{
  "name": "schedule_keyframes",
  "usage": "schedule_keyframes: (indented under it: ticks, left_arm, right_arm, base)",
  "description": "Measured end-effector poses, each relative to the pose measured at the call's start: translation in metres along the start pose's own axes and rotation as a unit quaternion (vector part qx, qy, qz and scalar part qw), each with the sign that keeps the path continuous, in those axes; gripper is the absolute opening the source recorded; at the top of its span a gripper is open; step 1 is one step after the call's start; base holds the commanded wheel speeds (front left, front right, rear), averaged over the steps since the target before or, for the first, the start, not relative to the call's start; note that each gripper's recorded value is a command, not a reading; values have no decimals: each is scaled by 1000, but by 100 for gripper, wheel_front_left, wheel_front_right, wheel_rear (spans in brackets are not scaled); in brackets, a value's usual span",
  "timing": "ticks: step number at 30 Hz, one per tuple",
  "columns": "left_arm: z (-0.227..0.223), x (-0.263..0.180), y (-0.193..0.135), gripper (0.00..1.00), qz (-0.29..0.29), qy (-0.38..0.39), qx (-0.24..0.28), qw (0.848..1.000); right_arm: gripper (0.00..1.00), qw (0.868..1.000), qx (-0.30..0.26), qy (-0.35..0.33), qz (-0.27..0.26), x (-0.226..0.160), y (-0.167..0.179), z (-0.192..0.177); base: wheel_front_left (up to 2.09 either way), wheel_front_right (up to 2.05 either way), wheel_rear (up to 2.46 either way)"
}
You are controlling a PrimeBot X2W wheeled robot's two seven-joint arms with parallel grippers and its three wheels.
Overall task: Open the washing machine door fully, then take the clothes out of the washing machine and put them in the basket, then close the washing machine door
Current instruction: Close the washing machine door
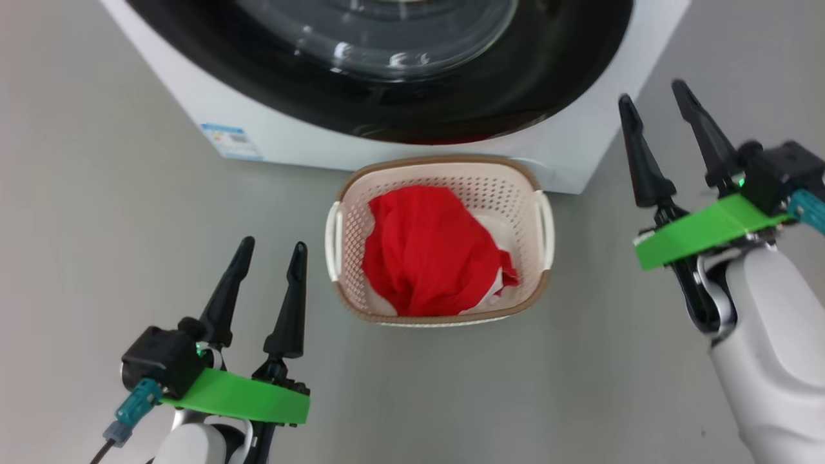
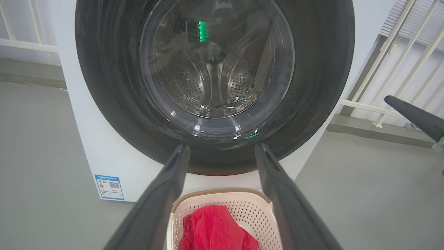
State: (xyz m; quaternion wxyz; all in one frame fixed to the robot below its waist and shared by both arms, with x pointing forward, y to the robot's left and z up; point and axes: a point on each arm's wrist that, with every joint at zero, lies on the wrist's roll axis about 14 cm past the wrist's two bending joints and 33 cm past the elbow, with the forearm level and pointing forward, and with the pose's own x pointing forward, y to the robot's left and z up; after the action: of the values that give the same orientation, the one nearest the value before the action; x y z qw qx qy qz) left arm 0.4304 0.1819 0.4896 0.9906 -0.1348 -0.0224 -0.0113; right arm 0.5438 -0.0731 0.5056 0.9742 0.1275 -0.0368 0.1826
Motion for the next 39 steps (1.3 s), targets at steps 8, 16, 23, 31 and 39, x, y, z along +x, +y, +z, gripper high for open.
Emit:
schedule_keyframes:
  ticks: [8, 16, 23, 31, 39]
  left_arm:
    - [0, 2, -25, 100, -32, -2, -11, 999]
    - [9, -7, -35, 100, -45, -12, -12, 999]
    - [20, -23, -35, 100, -44, -24, -13, 999]
    - [35, -42, -35, 100, -51, -43, 9, 998]
    - [33, -62, -30, 100, -49, -38, 15, 998]
  right_arm:
    - [100, 996, -8, -9, -83, -66, -42, 16]
    - [100, 991, -15, -32, -125, -117, -55, 42]
    - [100, 987, -26, -58, -145, -159, -58, 66]
    - [100, 981, -28, -78, -174, -202, -63, 79]
    - [100, 978, -25, -78, -191, -232, -64, 76]
  base:
    - [0, 0, 0]
    - [0, 0, 0]
    - [0, 0, 0]
    - [0, 0, 0]
    - [0, 0, 0]
